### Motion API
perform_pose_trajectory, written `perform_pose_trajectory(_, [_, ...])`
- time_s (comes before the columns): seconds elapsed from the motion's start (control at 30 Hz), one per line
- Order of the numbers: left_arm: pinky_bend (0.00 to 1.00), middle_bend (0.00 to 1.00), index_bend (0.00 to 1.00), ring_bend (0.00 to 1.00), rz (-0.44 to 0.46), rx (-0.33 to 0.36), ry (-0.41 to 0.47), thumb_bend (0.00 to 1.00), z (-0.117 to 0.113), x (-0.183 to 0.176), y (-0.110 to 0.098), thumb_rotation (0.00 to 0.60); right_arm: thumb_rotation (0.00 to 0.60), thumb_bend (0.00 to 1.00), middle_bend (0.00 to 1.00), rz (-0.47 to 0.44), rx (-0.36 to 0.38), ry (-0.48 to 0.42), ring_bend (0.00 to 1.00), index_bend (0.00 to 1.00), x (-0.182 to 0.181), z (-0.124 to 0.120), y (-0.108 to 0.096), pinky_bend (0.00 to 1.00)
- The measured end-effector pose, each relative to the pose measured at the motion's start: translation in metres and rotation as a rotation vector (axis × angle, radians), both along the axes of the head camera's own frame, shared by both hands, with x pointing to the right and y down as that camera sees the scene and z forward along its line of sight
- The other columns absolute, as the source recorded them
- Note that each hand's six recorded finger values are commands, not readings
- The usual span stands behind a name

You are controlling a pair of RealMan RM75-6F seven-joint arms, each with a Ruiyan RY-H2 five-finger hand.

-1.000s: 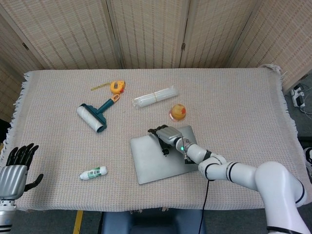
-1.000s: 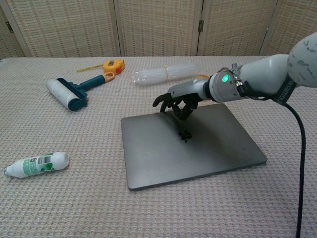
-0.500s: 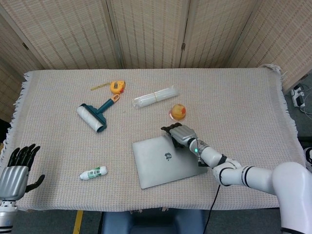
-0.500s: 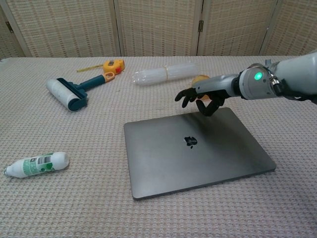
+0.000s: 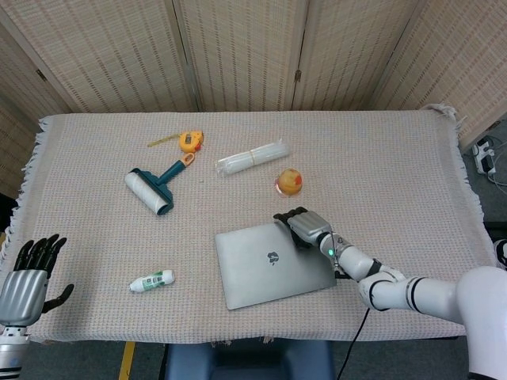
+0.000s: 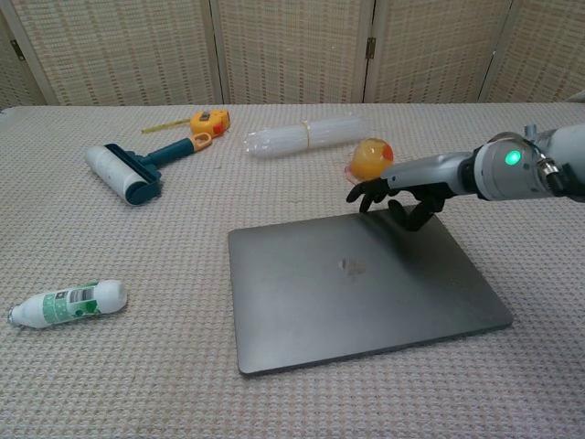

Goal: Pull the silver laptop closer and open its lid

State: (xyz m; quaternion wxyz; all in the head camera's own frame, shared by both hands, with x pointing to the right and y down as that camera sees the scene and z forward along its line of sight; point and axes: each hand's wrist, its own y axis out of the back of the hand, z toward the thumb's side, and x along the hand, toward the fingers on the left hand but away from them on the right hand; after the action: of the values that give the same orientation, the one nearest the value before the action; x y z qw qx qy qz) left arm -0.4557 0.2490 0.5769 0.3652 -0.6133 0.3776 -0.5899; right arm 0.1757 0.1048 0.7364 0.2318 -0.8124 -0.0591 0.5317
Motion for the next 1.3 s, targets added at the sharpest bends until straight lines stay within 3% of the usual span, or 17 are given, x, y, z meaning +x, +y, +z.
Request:
perform_pose_trajectory(0.27, [0.00, 0.10, 0.12, 0.10, 0.003, 0.003, 0.004, 0.32, -0.001, 0.000, 0.002, 0.600, 0.600, 0.96, 0.13, -0.022, 0.000, -0.028, 0.08, 0.00, 0.005, -0.014, 0.016, 0.00])
perform_pose_trajectory(0.4, [0.00, 0.10, 0.12, 0.10, 0.006, 0.009, 0.009, 0.32, -0.003, 0.001, 0.002, 0.600, 0.600, 0.94, 0.08, -0.017, 0.045, -0.053, 0.08, 0.00, 0.008, -0.022, 0.016, 0.00])
perform_pose_trajectory(0.57, [0.00, 0.10, 0.12, 0.10, 0.013, 0.016, 0.015, 0.32, -0.005, 0.004, 0.001, 0.600, 0.600, 0.56, 0.01, -0.047, 0.144, -0.124, 0.07, 0.00, 0.006, -0.039, 0.023, 0.00])
perform_pose_trajectory(0.7, [0.00, 0.10, 0.12, 0.10, 0.018, 0.019, 0.022, 0.32, -0.006, 0.006, 0.001, 0.600, 0.600, 0.33, 0.00, -0.094, 0.216, -0.190, 0.03, 0.00, 0.005, -0.054, 0.039, 0.00])
perform_pose_trajectory(0.77, [0.00, 0.10, 0.12, 0.10, 0.022, 0.022, 0.025, 0.32, -0.007, 0.007, 0.000, 0.600, 0.600, 0.28, 0.00, -0.119, 0.249, -0.223, 0.01, 0.00, 0.006, -0.060, 0.051, 0.00])
perform_pose_trajectory(1.07, [0.00, 0.10, 0.12, 0.10, 0.040, 0.015, 0.038, 0.32, -0.007, 0.014, 0.000, 0.600, 0.600, 0.26, 0.00, -0.228, 0.286, -0.316, 0.00, 0.00, 0.007, -0.067, 0.108, 0.00])
perform_pose_trajectory(1.3, [0.00, 0.10, 0.12, 0.10, 0.036, 0.012, 0.043, 0.32, -0.007, 0.014, 0.001, 0.600, 0.600, 0.26, 0.00, -0.278, 0.270, -0.331, 0.00, 0.00, -0.001, -0.054, 0.128, 0.00])
